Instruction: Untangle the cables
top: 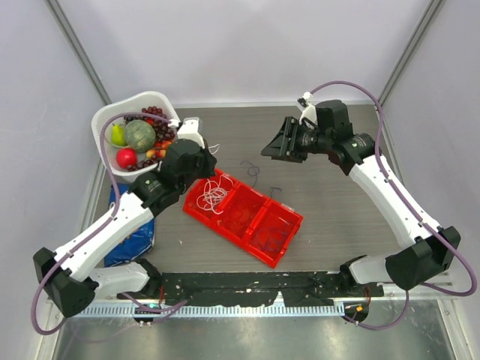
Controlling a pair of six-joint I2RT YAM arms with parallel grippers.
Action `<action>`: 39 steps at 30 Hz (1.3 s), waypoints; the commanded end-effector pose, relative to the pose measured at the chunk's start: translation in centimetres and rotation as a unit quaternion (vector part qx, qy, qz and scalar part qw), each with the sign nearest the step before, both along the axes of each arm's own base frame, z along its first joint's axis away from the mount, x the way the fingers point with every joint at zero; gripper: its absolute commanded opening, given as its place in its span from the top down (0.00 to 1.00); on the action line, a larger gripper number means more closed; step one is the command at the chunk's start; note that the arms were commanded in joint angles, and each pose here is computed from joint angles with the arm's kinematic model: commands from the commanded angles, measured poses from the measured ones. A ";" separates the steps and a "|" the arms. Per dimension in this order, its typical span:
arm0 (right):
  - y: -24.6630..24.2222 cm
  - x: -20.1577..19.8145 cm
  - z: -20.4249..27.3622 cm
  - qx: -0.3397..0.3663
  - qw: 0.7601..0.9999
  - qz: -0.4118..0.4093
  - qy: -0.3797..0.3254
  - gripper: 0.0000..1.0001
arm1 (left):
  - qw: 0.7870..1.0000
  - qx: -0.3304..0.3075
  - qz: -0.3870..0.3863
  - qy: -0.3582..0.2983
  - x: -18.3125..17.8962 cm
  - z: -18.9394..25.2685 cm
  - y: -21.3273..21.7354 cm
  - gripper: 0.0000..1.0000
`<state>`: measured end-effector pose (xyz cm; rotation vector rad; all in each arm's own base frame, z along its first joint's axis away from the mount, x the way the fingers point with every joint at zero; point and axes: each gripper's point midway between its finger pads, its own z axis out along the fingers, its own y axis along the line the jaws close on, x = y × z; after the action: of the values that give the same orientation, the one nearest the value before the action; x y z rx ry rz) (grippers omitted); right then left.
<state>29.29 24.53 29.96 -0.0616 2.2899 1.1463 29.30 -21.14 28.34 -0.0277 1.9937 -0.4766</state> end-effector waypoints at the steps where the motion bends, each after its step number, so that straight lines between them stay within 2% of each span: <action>1: -0.7 -0.4 1.7 0.008 1.000 -0.002 -0.030 0.48 | 0.998 0.052 -0.036 -0.014 2.2 -1.7 -0.2 1.00; 3: -0.8 -0.6 1.6 0.009 1.000 -0.003 -0.028 0.48 | 0.995 0.086 -0.050 -0.012 2.5 -3.3 -0.1 1.00; 7: -1.0 -0.8 1.3 0.008 1.000 -0.004 -0.026 0.48 | 0.991 0.087 -0.100 -0.006 2.9 -5.7 -1.5 1.00; 11: -1.2 -1.0 1.0 0.007 1.000 -0.005 -0.021 0.48 | 0.988 0.093 -0.114 0.056 2.5 -9.8 -2.1 1.00; 17: -1.5 -1.1 0.3 0.004 1.000 -0.009 -0.015 0.49 | 0.982 0.089 -0.118 0.121 0.6 -14.9 -1.7 1.00; 24: -1.2 -1.0 -0.6 0.005 1.000 -0.006 -0.002 0.49 | 0.979 0.075 -0.105 0.156 -0.2 -17.6 -0.9 1.00; 29: -1.1 -0.8 -1.1 0.002 1.000 -0.005 0.004 0.50 | 0.969 0.095 -0.081 0.214 0.3 -19.4 0.1 0.99; 32: -1.2 -0.9 -1.2 0.000 1.000 -0.006 0.006 0.50 | 0.965 0.107 -0.065 0.231 0.9 -19.3 0.4 0.92; 33: -1.3 -0.9 -1.3 -0.002 1.000 -0.007 0.006 0.50 | 0.965 0.107 -0.065 0.231 1.2 -18.9 0.3 0.87; 34: -1.3 -0.9 -1.4 -0.003 1.000 -0.007 0.004 0.50 | 0.964 0.108 -0.062 0.234 1.2 -18.7 0.4 0.80; 35: -1.3 -0.9 -1.5 -0.004 1.000 -0.007 0.006 0.50 | 0.965 0.108 -0.061 0.233 1.2 -18.2 0.4 0.69; 39: -1.5 -0.8 -1.7 -0.010 1.000 -0.009 0.004 0.50 | 0.969 0.091 -0.057 0.223 0.6 -16.0 0.5 0.48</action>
<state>28.28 23.26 27.63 -0.0159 2.3413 1.1280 29.91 -20.67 8.72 0.1460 2.5407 -0.3430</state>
